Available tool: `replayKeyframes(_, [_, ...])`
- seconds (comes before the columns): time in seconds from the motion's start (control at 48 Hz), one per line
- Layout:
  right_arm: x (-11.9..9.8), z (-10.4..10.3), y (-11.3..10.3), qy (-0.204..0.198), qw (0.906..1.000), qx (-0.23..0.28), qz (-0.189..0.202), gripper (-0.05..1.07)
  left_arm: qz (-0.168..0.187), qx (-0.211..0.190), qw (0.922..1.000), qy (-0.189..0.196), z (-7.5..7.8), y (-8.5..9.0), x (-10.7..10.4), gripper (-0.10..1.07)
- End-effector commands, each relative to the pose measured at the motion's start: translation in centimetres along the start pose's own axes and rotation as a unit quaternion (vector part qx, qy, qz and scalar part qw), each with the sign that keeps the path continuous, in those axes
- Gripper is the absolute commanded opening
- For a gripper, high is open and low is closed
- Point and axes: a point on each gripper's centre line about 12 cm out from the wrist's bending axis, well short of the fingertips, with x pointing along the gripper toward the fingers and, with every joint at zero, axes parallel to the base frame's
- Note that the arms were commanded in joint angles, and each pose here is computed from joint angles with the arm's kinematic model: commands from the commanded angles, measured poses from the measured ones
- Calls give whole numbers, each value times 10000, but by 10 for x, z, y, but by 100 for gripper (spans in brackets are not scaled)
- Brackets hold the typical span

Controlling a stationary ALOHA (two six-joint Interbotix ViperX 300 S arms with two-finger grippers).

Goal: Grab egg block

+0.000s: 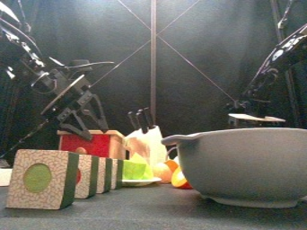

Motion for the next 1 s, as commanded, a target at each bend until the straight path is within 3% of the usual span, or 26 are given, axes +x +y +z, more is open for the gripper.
replayKeyframes(0.0, [-27, 4, 11, -237, 9991, -41, 341, 83, 2, -69, 9999, -74, 6, -1, 0, 97])
replayKeyframes(0.104, [-78, -29, 35, -240, 9900, -456, 1313, 83, -44, -114, 9998, -129, 11, -5, 1, 97])
replayKeyframes(0.167, [-102, -61, 45, -21, 9766, -866, 1969, 83, -45, -124, 9998, -131, 11, -5, 1, 97])
replayKeyframes(0.229, [-114, -101, 46, 394, 9609, -1374, 2370, 83, -64, -147, 9998, -140, 13, -7, 1, 97])
replayKeyframes(0.292, [-119, -135, 49, 805, 9446, -1874, 2572, 83, -90, -166, 9997, -162, 15, -9, 1, 97])
replayKeyframes(0.396, [-116, -181, 56, 1310, 9222, -2550, 2593, 83, -108, -193, 9996, -197, 18, -11, 1, 97])
replayKeyframes(0.583, [-88, -201, 58, 1471, 9254, -2933, 1898, 84, -91, -247, 9995, -170, 18, -11, 1, 97])
replayKeyframes(0.979, [-60, -220, 63, 1628, 9217, -3193, 1483, 81, -40, -276, 9996, -94, 14, -8, 1, 97])
